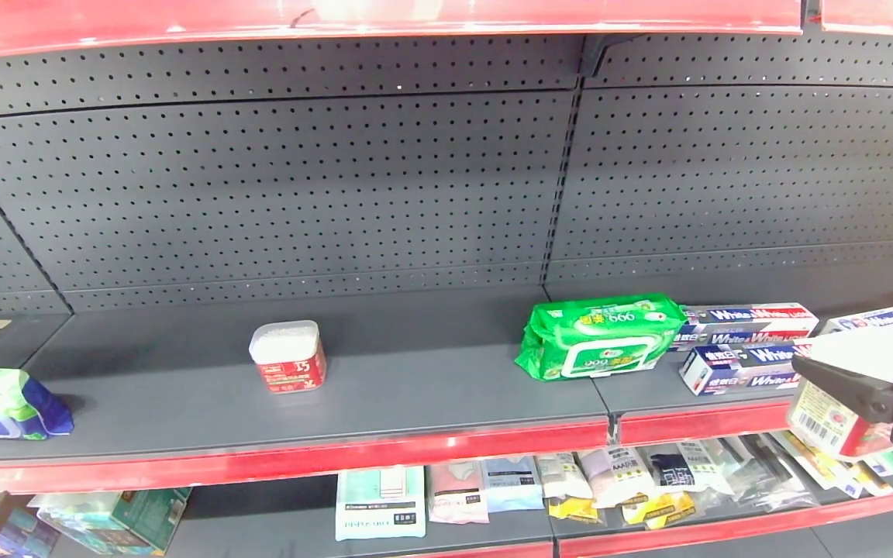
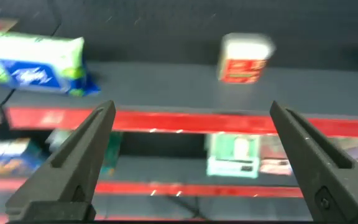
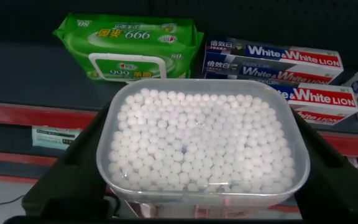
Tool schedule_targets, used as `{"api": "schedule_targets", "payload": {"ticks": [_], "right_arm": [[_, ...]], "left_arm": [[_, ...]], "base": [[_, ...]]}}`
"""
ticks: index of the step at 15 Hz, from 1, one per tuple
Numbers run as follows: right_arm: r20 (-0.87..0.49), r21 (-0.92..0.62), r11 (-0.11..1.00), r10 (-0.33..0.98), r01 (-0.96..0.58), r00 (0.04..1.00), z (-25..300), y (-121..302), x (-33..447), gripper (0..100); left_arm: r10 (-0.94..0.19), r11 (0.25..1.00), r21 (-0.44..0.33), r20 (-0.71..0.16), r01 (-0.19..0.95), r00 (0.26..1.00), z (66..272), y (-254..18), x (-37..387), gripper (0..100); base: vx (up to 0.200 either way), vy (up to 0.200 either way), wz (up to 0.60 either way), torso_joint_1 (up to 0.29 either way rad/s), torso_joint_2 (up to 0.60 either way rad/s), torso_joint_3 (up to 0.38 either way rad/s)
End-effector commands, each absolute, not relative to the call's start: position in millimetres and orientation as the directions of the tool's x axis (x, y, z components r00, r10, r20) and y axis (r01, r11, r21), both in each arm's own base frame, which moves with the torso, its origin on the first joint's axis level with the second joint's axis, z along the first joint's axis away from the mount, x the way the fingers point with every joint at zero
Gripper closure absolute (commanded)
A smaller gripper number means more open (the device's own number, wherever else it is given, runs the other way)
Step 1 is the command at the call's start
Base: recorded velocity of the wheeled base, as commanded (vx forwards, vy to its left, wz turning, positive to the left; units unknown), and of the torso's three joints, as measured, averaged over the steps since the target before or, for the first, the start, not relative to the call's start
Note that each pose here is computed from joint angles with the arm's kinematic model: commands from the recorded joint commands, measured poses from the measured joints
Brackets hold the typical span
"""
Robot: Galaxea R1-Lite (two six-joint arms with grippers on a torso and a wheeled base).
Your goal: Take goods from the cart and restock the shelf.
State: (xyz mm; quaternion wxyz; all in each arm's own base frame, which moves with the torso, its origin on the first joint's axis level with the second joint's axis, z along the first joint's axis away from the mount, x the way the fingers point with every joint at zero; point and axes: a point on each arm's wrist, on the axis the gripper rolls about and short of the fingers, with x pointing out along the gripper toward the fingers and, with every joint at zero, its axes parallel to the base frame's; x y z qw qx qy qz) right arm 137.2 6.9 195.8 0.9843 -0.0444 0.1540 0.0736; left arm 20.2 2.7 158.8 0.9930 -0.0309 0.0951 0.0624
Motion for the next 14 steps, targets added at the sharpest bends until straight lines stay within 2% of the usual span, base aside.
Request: {"api": "schedule_targets", "payload": {"ticks": [1, 2, 3, 4, 6, 8, 11, 13, 14], "right_arm": [[-0.327, -0.063, 0.985, 0.131, -0.16, 0.936, 194, 7, 141, 100], [-0.329, -0.063, 0.985, 0.131, -0.16, 0.935, 193, 7, 142, 100], [-0.331, -0.062, 0.985, 0.133, -0.162, 0.934, 193, 7, 143, 100], [-0.334, -0.062, 0.985, 0.131, -0.161, 0.933, 192, 7, 144, 100], [-0.332, -0.062, 0.985, 0.131, -0.16, 0.934, 194, 7, 145, 100], [-0.332, -0.062, 0.985, 0.131, -0.16, 0.934, 194, 7, 147, 100], [-0.332, -0.061, 0.985, 0.13, -0.158, 0.934, 195, 7, 148, 100], [-0.334, -0.059, 0.986, 0.128, -0.157, 0.934, 194, 7, 148, 100], [-0.338, -0.059, 0.986, 0.127, -0.155, 0.933, 193, 7, 148, 100]], "left_arm": [[0.151, 0.986, -0.011, -0.371, -0.167, 0.916, 162, 3, 69, 0], [0.142, 0.987, -0.009, -0.397, -0.159, 0.907, 162, 3, 77, 0], [0.145, 0.984, -0.021, -0.464, -0.175, 0.874, 166, 3, 103, 0], [0.153, 0.978, -0.05, -0.479, -0.201, 0.864, 168, 3, 123, 0], [0.2, 0.961, -0.08, -0.458, -0.264, 0.866, 162, 4, 169, 0], [0.257, 0.95, -0.046, -0.451, -0.31, 0.855, 148, 0, 198, 0], [0.176, 0.973, -0.055, -0.454, -0.225, 0.874, 138, -31, 233, 0], [0.128, 0.966, -0.146, -0.443, -0.212, 0.887, 143, -49, 253, 0], [0.119, 0.964, -0.161, -0.447, -0.211, 0.887, 145, -54, 260, 0]], "base": [[0.0, 0.0, 0.0, 0.0, 0.0, 0.0], [0.0, 0.0, 0.0, 0.0, 0.0, 0.0], [0.0, 0.0, 0.0, 0.0, 0.0, 0.0], [0.0, 0.0, 0.0, 0.0, 0.0, 0.0], [0.0, 0.0, 0.0, 0.0, 0.0, 0.0], [0.0, 0.0, 0.0, 0.0, 0.0, 0.0], [0.0, 0.0, 0.0, 0.0, 0.0, 0.0], [0.0, 0.0, 0.0, 0.0, 0.0, 0.0], [0.0, 0.0, 0.0, 0.0, 0.0, 0.0]]}}
